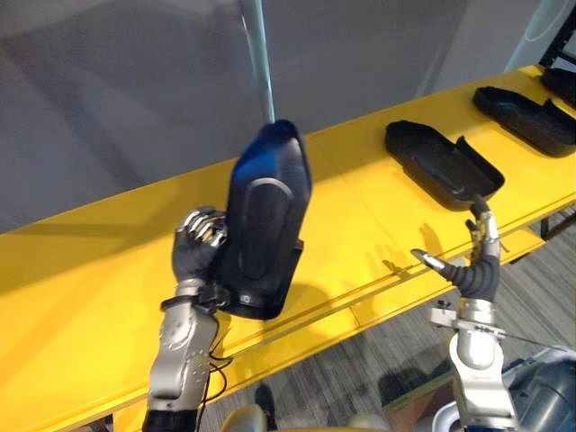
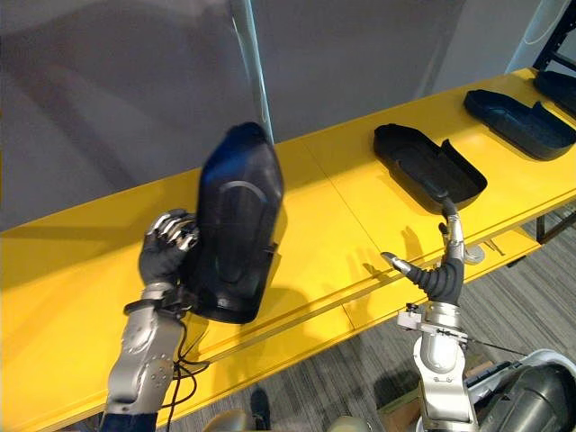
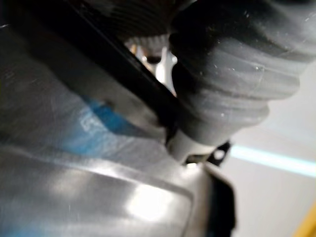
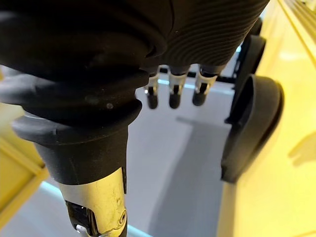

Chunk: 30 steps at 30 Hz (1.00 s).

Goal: Walk over and take plastic housings, then place them on the shelf

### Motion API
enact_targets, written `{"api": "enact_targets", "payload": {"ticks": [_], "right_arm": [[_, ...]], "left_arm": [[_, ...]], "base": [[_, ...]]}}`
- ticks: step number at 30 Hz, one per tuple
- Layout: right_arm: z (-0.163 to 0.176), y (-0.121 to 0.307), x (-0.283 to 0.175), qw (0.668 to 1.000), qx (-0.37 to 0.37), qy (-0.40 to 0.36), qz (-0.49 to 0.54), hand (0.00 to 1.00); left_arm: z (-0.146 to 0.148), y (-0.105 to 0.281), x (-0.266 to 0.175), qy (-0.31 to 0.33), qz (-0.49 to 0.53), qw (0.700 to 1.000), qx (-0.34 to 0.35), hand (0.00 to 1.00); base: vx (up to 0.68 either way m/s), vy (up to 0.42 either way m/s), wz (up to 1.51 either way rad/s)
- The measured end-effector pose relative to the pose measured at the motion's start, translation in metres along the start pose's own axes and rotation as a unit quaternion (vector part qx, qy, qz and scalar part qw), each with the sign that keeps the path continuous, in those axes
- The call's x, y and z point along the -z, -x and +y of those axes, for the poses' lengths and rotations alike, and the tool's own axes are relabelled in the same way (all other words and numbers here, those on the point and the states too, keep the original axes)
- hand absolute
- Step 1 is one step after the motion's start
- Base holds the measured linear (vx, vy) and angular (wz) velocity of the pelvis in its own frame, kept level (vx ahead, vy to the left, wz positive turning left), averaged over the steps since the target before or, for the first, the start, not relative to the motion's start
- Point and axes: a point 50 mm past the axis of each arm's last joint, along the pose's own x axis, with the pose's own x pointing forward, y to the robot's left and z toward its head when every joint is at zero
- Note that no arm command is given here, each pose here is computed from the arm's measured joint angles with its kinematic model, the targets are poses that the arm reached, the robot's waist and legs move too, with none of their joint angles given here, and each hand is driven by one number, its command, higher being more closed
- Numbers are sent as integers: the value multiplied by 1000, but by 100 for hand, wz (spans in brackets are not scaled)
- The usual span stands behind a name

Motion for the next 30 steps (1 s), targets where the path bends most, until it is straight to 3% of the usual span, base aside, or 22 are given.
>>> {"api": "enact_targets", "payload": {"ticks": [9, 14, 21, 22, 30], "right_arm": [[9, 2, 4, 999, -48, -13, 12, 0], [14, 4, 9, 996, -87, -25, 25, 0], [14, 4, 10, 993, -101, -46, 33, 0], [14, 4, 10, 993, -103, -45, 34, 0], [20, 3, 5, 992, -114, -55, 30, 0]], "left_arm": [[20, -52, 25, -116, 98, 982, -112, 100], [29, -73, 17, -151, 101, 969, -167, 100], [54, -91, -1, -114, 106, 949, -275, 100], [54, -96, -9, -99, 99, 947, -287, 0], [60, -112, -45, -59, 55, 947, -310, 0]], "base": [[-49, 6, -19], [-47, 12, -17], [-8, 4, -14], [0, 0, 0], [3, -3, -3]]}}
